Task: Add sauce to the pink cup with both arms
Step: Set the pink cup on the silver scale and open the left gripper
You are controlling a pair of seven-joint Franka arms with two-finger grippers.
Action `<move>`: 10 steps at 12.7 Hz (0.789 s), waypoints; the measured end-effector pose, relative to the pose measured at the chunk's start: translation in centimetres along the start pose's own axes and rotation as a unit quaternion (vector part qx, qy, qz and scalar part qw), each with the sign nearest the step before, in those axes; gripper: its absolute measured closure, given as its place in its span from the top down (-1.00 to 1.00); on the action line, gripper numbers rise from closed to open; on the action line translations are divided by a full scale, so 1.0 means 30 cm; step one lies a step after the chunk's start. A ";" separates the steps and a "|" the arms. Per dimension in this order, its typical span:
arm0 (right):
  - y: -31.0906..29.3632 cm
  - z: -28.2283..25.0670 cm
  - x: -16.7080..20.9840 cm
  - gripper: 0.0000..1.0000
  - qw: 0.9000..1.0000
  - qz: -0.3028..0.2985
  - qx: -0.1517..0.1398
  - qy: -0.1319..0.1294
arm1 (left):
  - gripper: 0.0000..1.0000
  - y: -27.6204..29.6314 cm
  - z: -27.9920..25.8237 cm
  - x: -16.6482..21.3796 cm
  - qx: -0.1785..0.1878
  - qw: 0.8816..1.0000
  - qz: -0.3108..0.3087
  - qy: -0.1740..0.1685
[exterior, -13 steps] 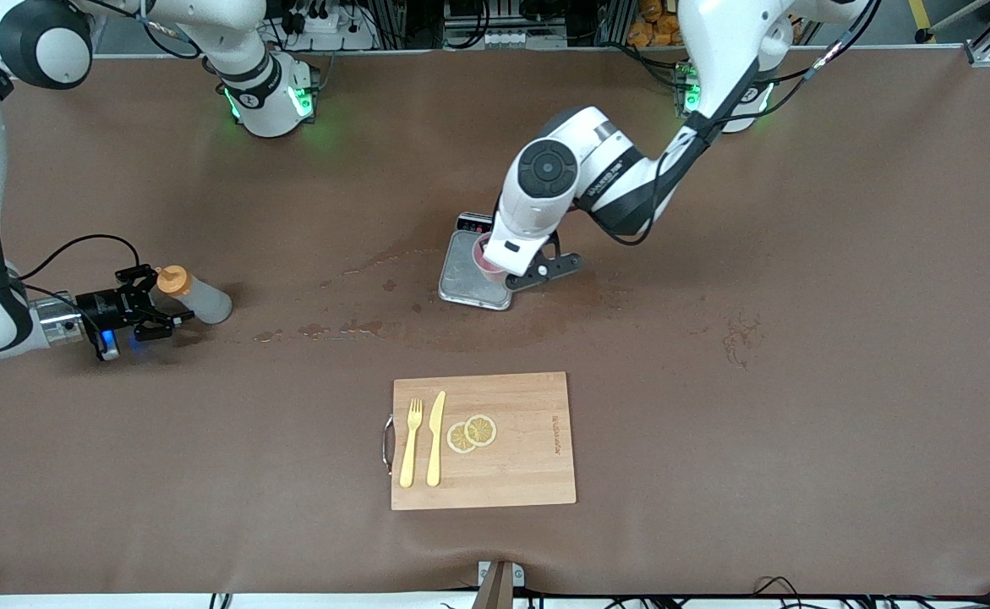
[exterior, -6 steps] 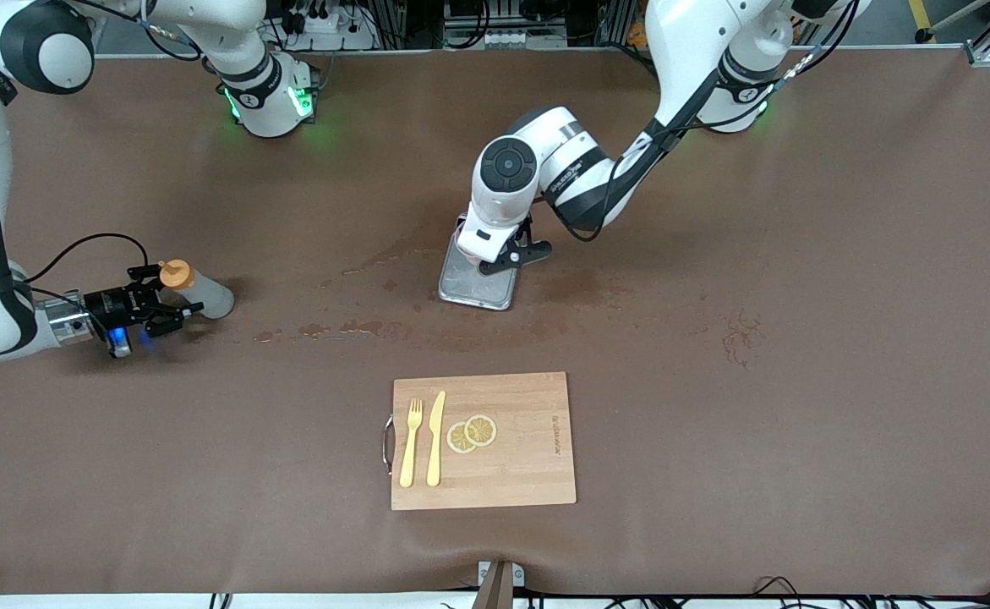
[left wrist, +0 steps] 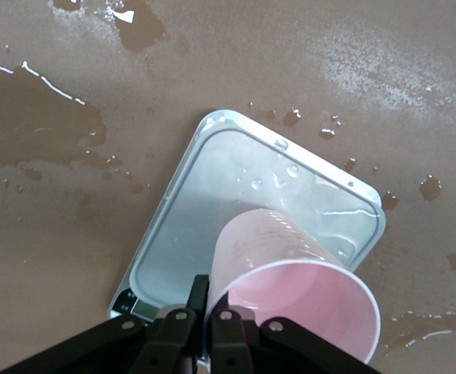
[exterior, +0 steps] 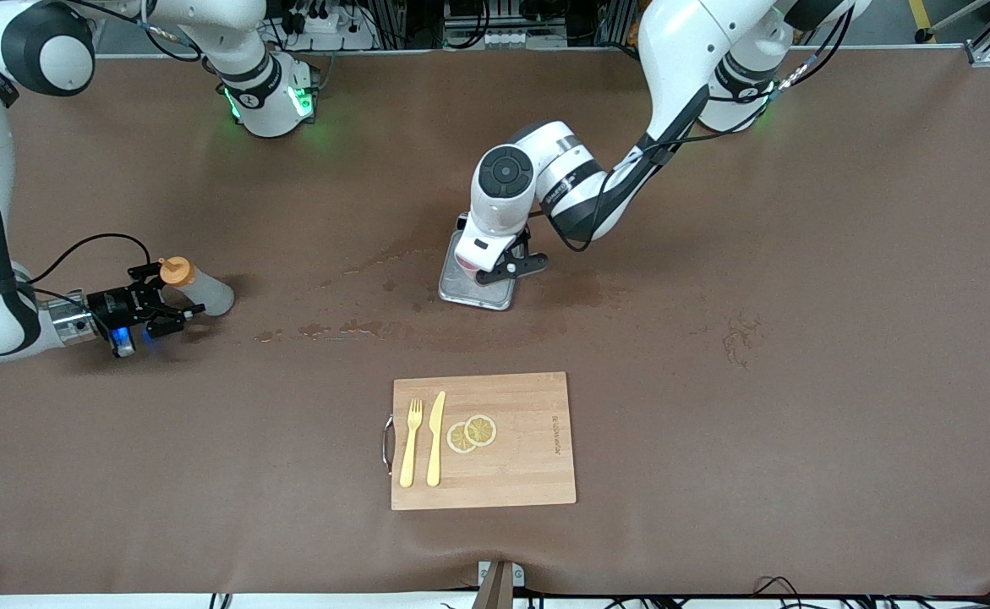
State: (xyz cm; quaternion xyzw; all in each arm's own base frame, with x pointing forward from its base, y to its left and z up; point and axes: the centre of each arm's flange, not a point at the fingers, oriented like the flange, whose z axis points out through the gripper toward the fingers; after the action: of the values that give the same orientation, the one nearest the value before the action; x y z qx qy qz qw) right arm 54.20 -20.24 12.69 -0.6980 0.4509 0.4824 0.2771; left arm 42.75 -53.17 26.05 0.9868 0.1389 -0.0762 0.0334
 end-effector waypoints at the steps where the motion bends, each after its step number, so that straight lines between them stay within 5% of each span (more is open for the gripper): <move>1: -0.001 0.003 -0.001 0.95 1.000 0.000 -0.001 -0.002 | -0.92 0.003 0.004 0.002 -0.002 1.000 0.001 0.002; 2: -0.002 0.005 -0.002 0.83 1.000 -0.001 -0.002 -0.003 | -0.92 0.005 0.002 0.002 -0.002 1.000 0.004 0.006; 4: -0.001 0.006 -0.004 0.30 1.000 -0.001 -0.003 -0.006 | -0.80 0.003 0.000 0.010 -0.001 1.000 0.008 0.013; 5: -0.001 0.007 -0.005 0.09 1.000 -0.001 -0.003 -0.007 | -0.63 -0.001 0.004 0.018 0.001 1.000 0.007 0.014; 10: -0.039 0.013 -0.052 -0.21 0.999 0.019 -0.019 -0.023 | 0.51 -0.015 -0.099 0.101 -0.013 0.999 -0.019 0.029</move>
State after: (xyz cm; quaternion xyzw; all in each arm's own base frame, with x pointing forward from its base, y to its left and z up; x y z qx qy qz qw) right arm 54.89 -18.83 13.94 -0.6829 0.4485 0.5120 0.2649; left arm 45.93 -51.66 28.47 0.9853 0.1594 -0.0467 0.0410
